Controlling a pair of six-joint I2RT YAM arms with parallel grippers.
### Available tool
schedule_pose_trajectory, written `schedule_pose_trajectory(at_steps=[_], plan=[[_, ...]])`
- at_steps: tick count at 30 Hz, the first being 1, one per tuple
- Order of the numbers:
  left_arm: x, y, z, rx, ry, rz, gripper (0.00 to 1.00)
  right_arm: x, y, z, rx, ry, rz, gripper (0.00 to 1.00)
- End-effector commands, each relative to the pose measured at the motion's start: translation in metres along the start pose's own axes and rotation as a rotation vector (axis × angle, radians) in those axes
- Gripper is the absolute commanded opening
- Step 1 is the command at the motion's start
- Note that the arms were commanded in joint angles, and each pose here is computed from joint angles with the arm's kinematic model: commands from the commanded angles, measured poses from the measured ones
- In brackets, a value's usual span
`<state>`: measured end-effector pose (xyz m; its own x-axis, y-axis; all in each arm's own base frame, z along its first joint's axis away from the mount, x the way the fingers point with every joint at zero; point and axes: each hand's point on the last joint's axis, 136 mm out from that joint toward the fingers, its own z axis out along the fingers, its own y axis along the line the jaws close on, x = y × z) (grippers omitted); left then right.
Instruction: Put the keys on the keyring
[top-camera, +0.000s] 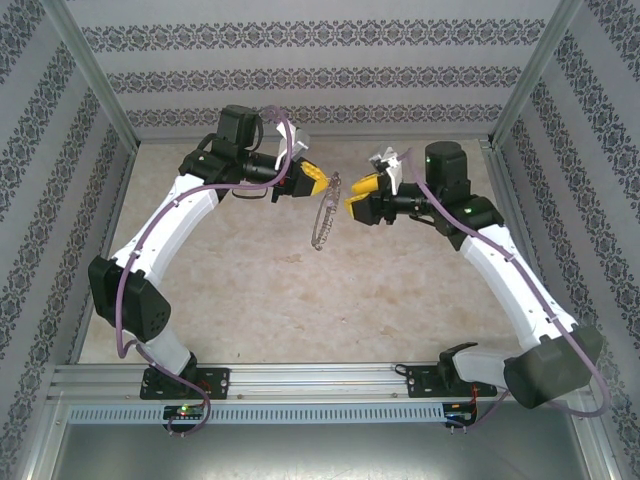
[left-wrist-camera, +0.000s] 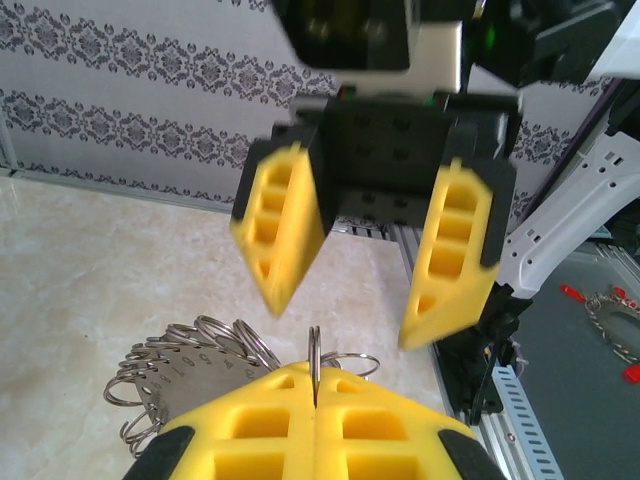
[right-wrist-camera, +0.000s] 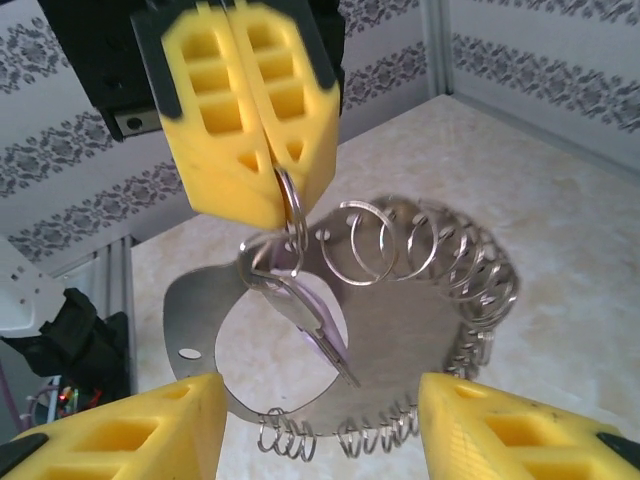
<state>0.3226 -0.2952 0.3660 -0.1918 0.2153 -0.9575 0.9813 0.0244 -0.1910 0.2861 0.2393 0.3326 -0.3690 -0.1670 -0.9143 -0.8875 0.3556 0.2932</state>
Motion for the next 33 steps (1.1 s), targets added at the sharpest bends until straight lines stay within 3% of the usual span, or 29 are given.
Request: schedule_pose_trajectory(at_steps=[1, 11, 21, 33], plan=[[-0.025, -0.020, -0.005, 0.038, -0.055, 0.071, 0.00, -0.019, 0.017, 0.006, -0.087, -0.074, -0.044, 0.53], [-0.026, -0.025, -0.006, 0.055, -0.056, 0.070, 0.00, -0.027, 0.020, 0.016, -0.132, -0.077, -0.054, 0.50], [-0.027, -0.027, -0.005, 0.055, -0.059, 0.070, 0.00, -0.017, 0.019, 0.025, -0.176, -0.045, -0.026, 0.01], [-0.028, -0.024, -0.005, 0.034, -0.065, 0.071, 0.00, -0.003, 0.025, 0.036, -0.222, 0.022, 0.006, 0.00]])
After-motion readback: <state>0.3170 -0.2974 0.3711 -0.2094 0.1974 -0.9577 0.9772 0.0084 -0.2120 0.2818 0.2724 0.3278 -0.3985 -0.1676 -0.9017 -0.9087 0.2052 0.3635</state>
